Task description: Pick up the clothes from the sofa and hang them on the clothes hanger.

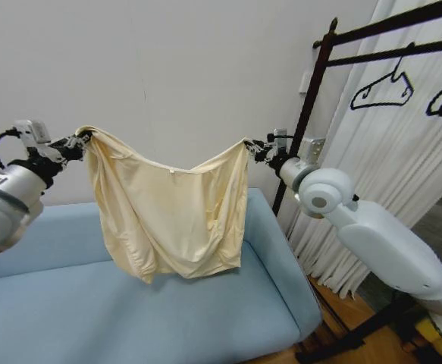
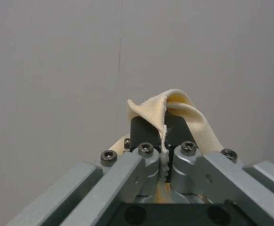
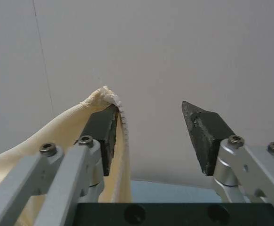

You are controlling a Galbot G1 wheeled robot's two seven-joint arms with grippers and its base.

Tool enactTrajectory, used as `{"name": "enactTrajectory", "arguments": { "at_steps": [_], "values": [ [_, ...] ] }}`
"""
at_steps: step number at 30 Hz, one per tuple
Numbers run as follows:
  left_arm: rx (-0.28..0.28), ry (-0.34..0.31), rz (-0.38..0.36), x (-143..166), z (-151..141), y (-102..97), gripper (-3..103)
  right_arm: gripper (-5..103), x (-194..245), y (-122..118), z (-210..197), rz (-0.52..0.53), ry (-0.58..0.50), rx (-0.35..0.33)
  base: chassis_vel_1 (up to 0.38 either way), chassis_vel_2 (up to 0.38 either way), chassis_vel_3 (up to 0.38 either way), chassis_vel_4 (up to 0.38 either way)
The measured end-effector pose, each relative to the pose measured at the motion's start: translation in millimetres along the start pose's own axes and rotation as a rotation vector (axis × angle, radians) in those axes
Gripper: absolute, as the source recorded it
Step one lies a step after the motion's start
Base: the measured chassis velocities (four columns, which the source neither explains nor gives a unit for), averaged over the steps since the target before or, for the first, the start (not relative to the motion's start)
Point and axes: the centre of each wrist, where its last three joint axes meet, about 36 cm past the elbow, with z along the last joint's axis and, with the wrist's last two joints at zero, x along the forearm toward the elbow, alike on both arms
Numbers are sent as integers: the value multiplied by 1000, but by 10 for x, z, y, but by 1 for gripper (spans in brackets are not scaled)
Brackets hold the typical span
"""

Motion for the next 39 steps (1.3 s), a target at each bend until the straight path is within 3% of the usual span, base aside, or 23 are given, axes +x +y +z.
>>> {"name": "enactTrajectory", "arguments": {
  "at_steps": [4, 7, 9, 13, 21, 24, 28, 32, 37, 39],
  "values": [
    [0, 7, 4, 10, 4, -7, 1, 59, 12, -57, -10, 4, 12, -5, 0, 0, 0, 0],
    [-2, 5, 7, 9, -16, -13, 1, 75, 48, -88, 27, -21, 43, -22, 0, 0, 0, 0],
    [-3, 3, 9, 7, -28, -15, 1, 75, 59, -91, 53, -29, 53, -24, 0, 0, 0, 0],
    [-4, 3, 13, 4, -56, -20, 1, 96, 93, -109, 127, -50, 108, -47, 0, 0, 0, 0],
    [-5, 3, 11, 8, -71, -13, 1, 100, 127, -169, 44, -82, 188, -104, 0, 0, 0, 0],
    [-4, 1, 11, 7, -75, -12, 1, 100, 177, -252, -48, -139, 310, -158, 0, 0, 0, 0],
    [0, 1, 12, 9, -66, -12, 1, 100, 213, -278, -21, -168, 375, -203, 0, 0, 0, 0],
    [5, 1, 10, 10, -54, -7, 1, 100, 208, -304, -10, -172, 401, -253, 0, 0, 0, 0],
    [15, 2, 6, 14, -35, 1, 1, 100, 165, -386, -62, -192, 438, -368, 0, 0, 0, 0],
    [17, 2, 5, 17, -28, -1, 1, 100, 155, -396, -64, -189, 435, -372, 0, 0, 0, 0]
  ]
}}
